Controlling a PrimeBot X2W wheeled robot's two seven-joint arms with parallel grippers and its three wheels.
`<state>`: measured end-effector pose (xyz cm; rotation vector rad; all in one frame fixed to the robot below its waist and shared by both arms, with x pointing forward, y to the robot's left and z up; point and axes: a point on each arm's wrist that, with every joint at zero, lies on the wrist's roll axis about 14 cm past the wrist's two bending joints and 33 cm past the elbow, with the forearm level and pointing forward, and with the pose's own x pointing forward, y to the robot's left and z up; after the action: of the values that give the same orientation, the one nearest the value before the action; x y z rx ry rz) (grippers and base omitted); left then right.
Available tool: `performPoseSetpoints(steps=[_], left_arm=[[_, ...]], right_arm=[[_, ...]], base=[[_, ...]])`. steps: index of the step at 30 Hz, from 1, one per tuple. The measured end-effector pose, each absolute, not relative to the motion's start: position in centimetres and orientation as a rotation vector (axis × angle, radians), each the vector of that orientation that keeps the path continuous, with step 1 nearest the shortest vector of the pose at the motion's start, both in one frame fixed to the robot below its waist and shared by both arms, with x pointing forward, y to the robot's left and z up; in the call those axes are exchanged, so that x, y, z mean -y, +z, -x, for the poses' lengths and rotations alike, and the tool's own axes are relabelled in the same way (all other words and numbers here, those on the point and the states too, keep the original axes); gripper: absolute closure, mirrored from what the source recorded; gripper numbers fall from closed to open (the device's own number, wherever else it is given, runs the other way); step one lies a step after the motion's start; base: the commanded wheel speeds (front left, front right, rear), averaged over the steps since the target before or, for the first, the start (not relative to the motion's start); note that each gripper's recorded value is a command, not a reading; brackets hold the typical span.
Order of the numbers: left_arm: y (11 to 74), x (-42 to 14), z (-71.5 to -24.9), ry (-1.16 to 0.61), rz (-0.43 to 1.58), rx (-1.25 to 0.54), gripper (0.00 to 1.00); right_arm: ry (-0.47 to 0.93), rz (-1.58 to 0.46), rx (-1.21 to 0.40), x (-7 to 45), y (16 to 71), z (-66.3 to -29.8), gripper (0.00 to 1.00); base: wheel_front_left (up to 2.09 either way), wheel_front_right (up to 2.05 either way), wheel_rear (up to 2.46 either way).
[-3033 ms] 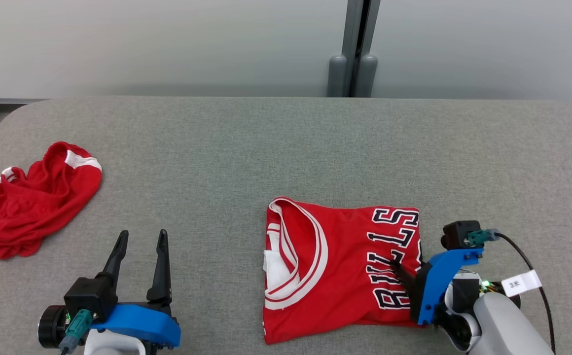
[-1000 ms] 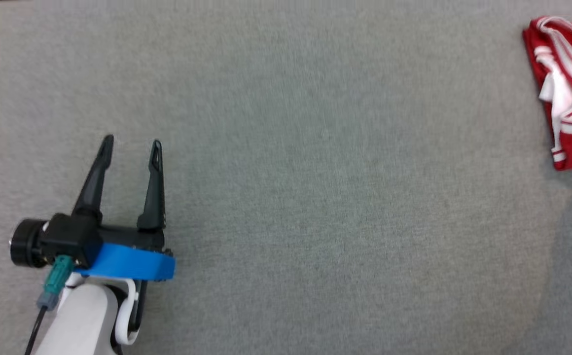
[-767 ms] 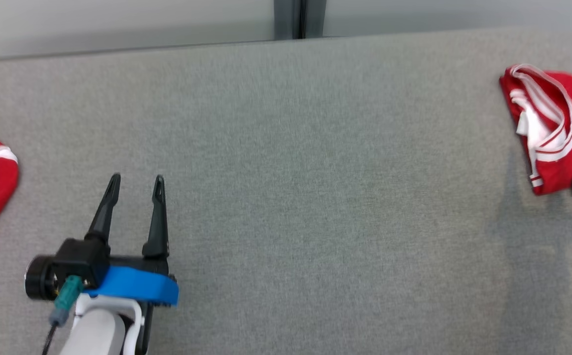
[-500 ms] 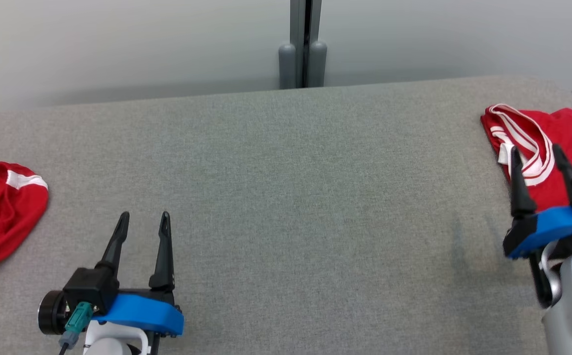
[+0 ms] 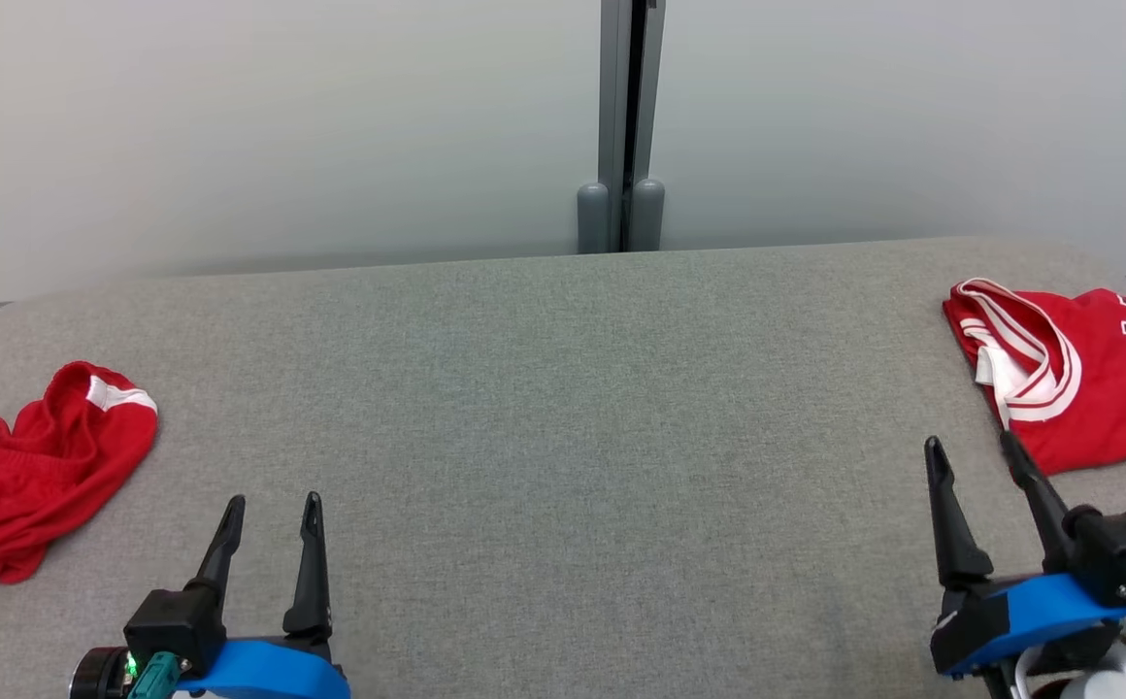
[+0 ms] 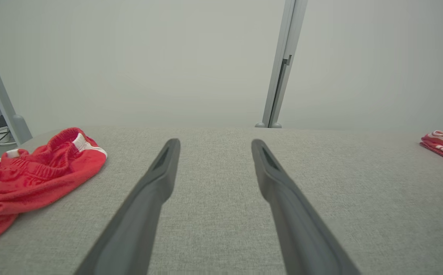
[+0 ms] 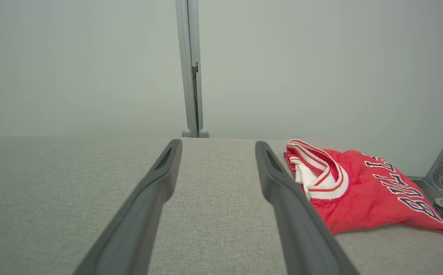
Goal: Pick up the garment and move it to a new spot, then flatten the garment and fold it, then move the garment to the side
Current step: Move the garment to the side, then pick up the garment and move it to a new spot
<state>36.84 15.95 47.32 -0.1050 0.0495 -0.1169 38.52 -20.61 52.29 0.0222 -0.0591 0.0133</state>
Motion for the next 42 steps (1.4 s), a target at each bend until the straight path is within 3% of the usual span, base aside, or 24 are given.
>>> performPoseSetpoints(steps=[9, 28, 42], left_arm=[[47.0, -16.4, -35.9, -0.099, 0.108, -0.059, 0.00], [46.8, -17.3, -35.4, -0.070, 0.108, -0.063, 0.00], [47.4, -23.6, -31.4, 0.128, 0.096, -0.034, 0.00]], right_arm=[[0.029, -0.061, 0.012, 19.5, 51.5, -36.2, 0.00], [0.061, -0.076, 0.011, 18.3, 51.6, -36.6, 0.00], [0.273, -0.091, 0.010, 10.9, 51.7, -39.1, 0.00]], base=[[0.00, 0.00, 0.00], [0.00, 0.00, 0.00], [0.00, 0.00, 0.00]])
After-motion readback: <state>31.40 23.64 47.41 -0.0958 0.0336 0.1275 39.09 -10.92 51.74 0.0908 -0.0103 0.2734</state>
